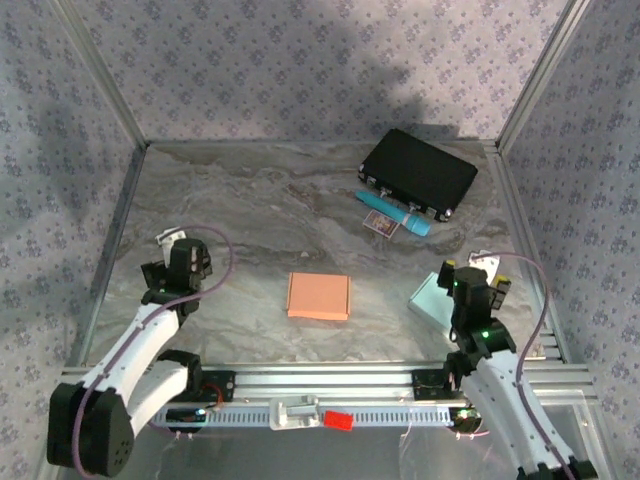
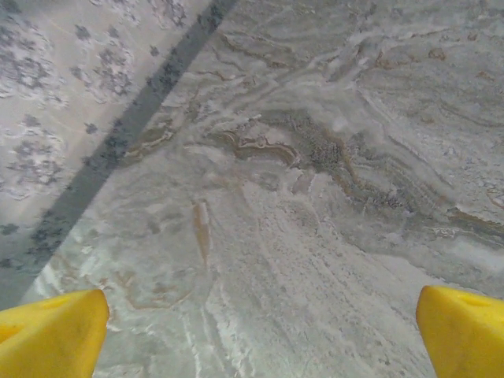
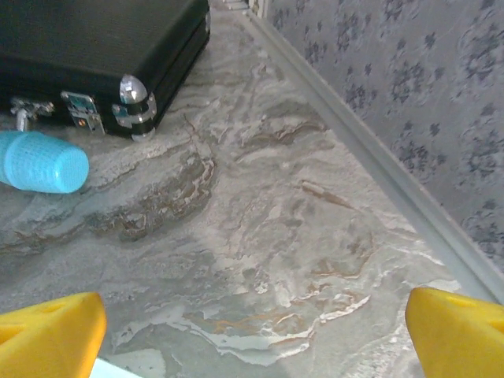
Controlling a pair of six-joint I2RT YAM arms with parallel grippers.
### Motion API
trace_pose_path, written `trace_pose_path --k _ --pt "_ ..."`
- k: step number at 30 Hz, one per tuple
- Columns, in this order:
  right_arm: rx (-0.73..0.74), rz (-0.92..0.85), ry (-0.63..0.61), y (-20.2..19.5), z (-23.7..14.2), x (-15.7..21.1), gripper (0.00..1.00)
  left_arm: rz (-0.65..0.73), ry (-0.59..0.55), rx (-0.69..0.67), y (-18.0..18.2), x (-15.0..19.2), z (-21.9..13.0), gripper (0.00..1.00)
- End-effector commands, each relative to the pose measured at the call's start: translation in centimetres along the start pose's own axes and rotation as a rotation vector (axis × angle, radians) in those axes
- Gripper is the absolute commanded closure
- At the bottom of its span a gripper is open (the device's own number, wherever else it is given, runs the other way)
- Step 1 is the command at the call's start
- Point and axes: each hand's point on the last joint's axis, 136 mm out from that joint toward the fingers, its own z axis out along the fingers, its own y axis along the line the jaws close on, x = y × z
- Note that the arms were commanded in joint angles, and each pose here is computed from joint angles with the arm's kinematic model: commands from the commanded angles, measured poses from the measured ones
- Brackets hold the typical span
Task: Fold the paper box
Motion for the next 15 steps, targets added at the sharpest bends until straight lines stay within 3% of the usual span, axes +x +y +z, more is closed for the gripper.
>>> trace_pose_path --k 1,5,15 --pt "-0.048 0.071 -0.031 1.0 1.7 0.0 0.01 -0.015 -0.091 0.154 -2.9 -2.0 1.3 0.00" --pt "-0.085 0.100 -0.088 1.4 3.2 -1.2 0.01 0.027 -0.064 0.207 -4.1 -1.0 3.5 0.00" --pt "-0.180 0.119 -0.169 3.2 7.3 -3.8 0.01 0.016 -0.131 0.328 -6.9 -4.2 6.9 0.00"
